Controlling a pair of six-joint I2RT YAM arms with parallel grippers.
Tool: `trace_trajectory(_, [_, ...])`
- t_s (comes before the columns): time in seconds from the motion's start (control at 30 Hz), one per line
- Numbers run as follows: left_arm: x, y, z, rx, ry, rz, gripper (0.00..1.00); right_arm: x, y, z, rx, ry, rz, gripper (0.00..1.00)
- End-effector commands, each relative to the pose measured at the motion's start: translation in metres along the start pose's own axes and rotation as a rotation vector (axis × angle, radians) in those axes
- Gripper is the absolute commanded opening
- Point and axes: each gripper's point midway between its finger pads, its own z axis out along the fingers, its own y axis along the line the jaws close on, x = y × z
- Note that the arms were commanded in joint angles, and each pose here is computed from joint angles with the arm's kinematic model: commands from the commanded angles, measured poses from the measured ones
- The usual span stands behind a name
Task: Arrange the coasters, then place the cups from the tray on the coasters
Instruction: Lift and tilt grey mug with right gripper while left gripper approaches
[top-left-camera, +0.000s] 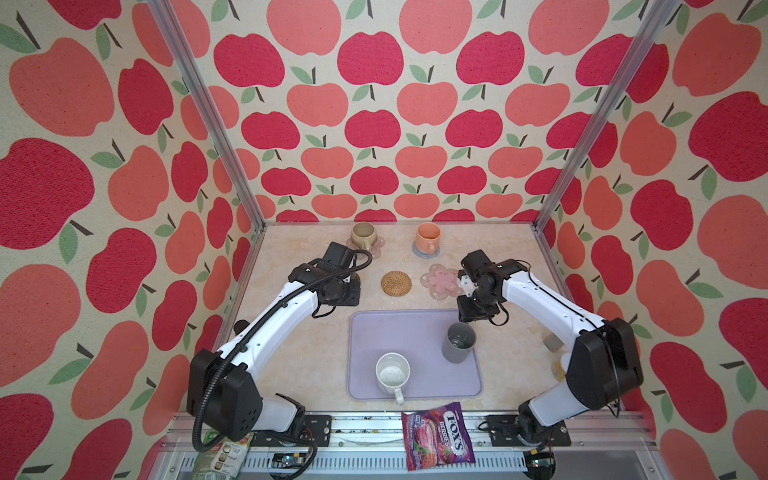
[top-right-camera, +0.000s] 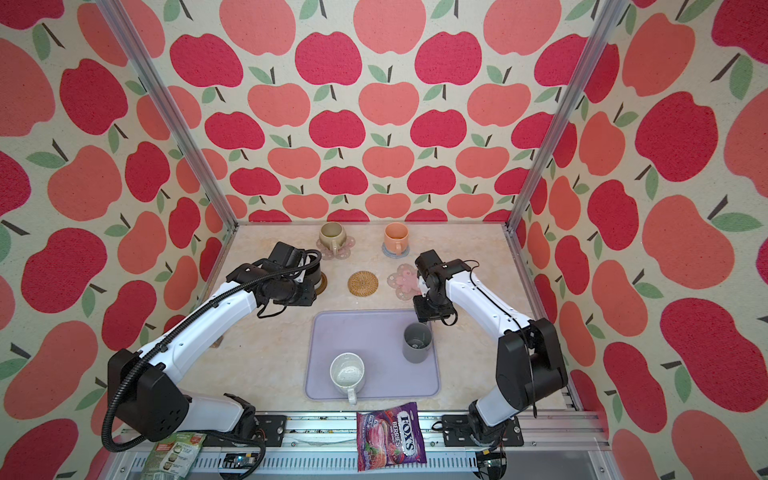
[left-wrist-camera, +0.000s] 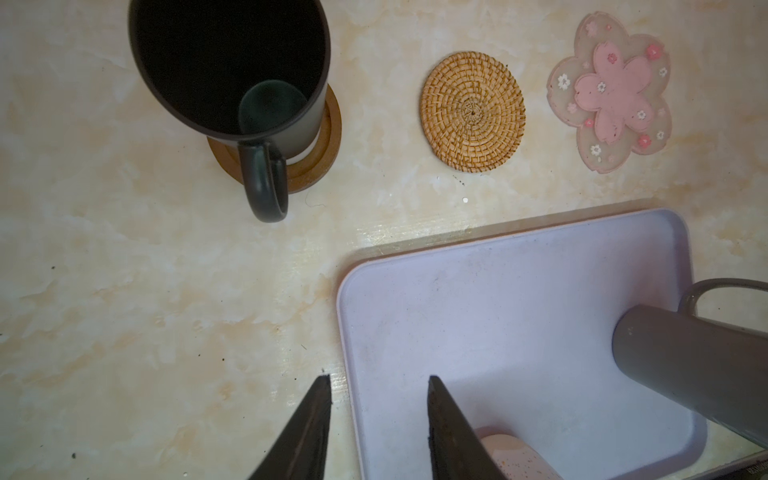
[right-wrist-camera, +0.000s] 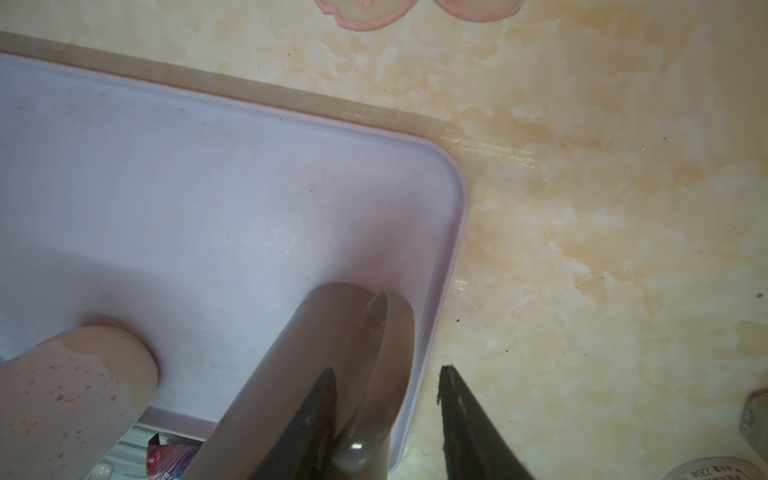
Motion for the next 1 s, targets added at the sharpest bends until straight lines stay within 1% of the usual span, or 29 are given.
trace_trajectory(0.0, [-0.004, 0.0, -0.001, -0.028, 0.004, 0.03, 0.4, 0.013, 0.001, 0.0, -0.021, 0.021, 0.026, 0.44])
trace_trajectory(0.23, [-0.005, -0.008, 0.001, -0.036, 0.015, 0.057, 0.4, 0.031, -0.013, -0.002, 0.034, 0.047, 0.026, 0.47])
trace_trajectory(0.47, [-0.009, -0.018, 0.005, -0.036, 0.029, 0.088, 0.4, 0.052, -0.026, -0.004, 0.042, 0.034, 0.083, 0.5])
trace_trajectory(0.57, [-0.01, -0.026, 0.007, -0.027, 0.038, 0.111, 0.4, 0.058, -0.032, -0.005, 0.033, 0.011, 0.121, 0.52])
trace_trajectory(0.63, [-0.008, -0.035, 0.011, -0.013, 0.052, 0.129, 0.4, 0.058, -0.034, -0.008, 0.017, -0.012, 0.146, 0.52])
trace_trajectory(0.73, [-0.004, -0.051, 0.017, 0.02, 0.078, 0.152, 0.4, 0.063, -0.038, -0.015, 0.028, -0.026, 0.156, 0.52])
trace_trajectory(0.97, [0.009, -0.098, 0.035, 0.123, 0.135, 0.212, 0.4, 0.087, -0.043, -0.03, 0.038, -0.044, 0.176, 0.53])
